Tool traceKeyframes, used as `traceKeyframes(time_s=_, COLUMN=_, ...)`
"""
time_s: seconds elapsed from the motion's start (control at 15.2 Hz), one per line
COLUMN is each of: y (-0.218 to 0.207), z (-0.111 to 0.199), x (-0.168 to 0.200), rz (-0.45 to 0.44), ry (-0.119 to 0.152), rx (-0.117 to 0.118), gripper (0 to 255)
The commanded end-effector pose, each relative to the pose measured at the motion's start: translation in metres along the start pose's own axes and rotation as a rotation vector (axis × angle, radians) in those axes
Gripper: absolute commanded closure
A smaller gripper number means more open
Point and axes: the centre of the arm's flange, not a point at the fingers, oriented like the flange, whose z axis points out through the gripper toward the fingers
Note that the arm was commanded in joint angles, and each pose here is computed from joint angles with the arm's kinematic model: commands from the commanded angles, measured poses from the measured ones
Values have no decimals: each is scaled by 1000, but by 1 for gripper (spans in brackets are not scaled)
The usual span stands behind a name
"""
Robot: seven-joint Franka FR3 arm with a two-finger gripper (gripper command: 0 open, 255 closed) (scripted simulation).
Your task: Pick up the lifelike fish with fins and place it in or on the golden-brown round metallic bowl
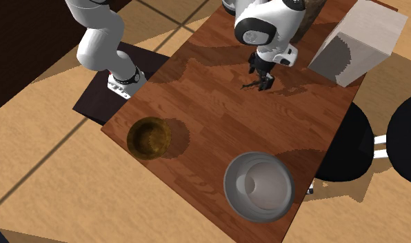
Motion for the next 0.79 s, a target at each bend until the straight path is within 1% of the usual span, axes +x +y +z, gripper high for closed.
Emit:
traceKeyframes(time_s=0.0, y=0, z=12, x=1, rz=-1, ry=0, rx=0, gripper=0)
traceKeyframes(time_s=0.13, y=0, z=20, x=1, rz=-1, ry=0, rx=0, gripper=0)
traceKeyframes(time_s=0.59, y=0, z=20, x=1, rz=-1, ry=0, rx=0, gripper=0)
traceKeyframes(time_s=0.66, y=0, z=20, x=1, rz=-1, ry=0, rx=0, gripper=255)
traceKeyframes(time_s=0.73, y=0, z=20, x=1, rz=-1, ry=0, rx=0, gripper=255)
